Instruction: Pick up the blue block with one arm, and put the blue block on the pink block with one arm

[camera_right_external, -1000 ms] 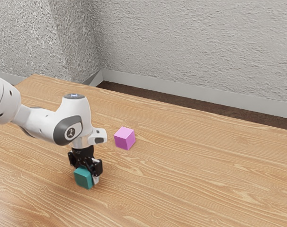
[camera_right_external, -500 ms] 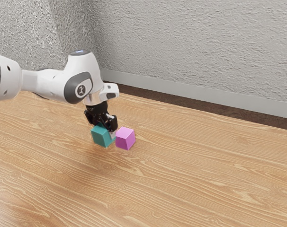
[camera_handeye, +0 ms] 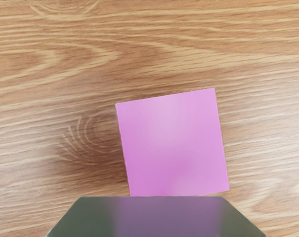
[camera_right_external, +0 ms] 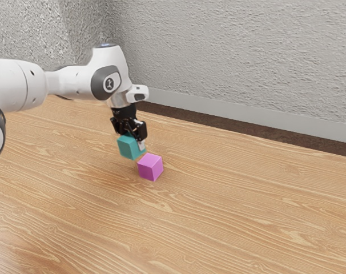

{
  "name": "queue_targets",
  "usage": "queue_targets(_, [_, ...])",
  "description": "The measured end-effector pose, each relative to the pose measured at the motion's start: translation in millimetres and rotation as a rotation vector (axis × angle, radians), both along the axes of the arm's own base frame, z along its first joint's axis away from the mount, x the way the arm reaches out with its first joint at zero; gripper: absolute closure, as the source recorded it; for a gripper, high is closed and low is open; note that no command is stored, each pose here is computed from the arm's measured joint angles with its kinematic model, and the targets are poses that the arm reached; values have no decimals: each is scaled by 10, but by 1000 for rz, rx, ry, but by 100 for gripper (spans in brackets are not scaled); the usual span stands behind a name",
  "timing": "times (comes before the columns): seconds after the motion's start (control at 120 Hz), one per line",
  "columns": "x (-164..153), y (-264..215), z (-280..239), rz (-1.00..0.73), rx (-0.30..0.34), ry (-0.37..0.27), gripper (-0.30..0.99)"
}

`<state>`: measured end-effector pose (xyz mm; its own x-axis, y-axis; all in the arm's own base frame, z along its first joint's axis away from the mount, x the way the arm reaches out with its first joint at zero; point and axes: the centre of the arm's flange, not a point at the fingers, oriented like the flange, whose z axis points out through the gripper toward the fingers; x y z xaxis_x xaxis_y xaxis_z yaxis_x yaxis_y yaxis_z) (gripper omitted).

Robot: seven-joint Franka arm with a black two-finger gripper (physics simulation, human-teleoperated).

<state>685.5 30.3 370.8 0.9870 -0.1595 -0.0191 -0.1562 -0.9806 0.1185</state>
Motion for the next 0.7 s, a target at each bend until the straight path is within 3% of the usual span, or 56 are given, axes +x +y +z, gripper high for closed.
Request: queue_targets(0.7, [367, -187, -340, -103, -5, 32, 35])
